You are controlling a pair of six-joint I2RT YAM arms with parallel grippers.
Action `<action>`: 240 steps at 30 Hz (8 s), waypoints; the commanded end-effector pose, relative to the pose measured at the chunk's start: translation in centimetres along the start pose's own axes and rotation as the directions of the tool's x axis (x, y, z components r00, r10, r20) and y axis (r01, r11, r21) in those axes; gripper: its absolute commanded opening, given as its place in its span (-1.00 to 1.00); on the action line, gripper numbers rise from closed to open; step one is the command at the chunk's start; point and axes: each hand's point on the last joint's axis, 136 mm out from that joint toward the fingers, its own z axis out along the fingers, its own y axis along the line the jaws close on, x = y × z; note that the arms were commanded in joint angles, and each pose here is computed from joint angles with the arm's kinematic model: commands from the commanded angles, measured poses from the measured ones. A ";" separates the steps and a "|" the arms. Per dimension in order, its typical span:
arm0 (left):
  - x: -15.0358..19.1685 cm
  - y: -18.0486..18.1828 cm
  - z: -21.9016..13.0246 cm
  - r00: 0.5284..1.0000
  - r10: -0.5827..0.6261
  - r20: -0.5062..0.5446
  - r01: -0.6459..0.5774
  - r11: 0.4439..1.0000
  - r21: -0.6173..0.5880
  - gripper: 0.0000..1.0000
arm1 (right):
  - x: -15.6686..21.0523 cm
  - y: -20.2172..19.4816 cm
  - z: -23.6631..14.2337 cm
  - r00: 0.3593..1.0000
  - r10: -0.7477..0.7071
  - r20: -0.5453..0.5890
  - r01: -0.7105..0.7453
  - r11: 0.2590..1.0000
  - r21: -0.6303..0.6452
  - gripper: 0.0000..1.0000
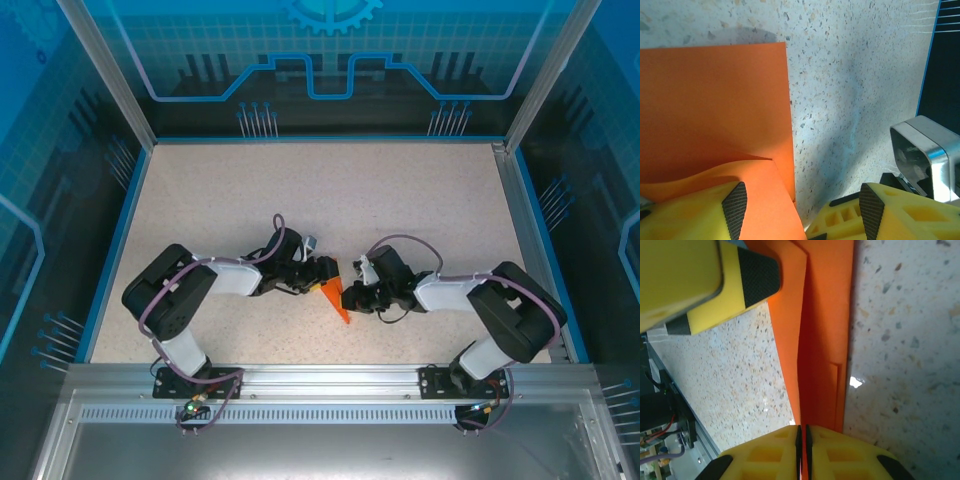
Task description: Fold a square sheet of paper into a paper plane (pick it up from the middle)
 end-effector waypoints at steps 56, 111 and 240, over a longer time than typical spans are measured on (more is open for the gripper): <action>0.8 2.7 1.2 0.998 -0.026 -0.049 0.020 0.994 -0.111 0.30 | 5.8 -0.6 0.9 0.967 -0.017 -0.253 0.035 0.997 0.068 -0.86; 1.1 2.7 1.4 0.996 -0.033 -0.082 0.023 0.993 -0.118 0.30 | 3.6 2.6 2.9 0.992 0.058 -0.113 -0.070 0.992 -0.105 -0.82; -10.7 1.8 -1.3 0.994 0.021 0.103 -0.010 0.994 -0.110 0.26 | 7.7 -7.2 0.6 0.966 0.029 -0.258 0.050 0.955 0.293 -0.91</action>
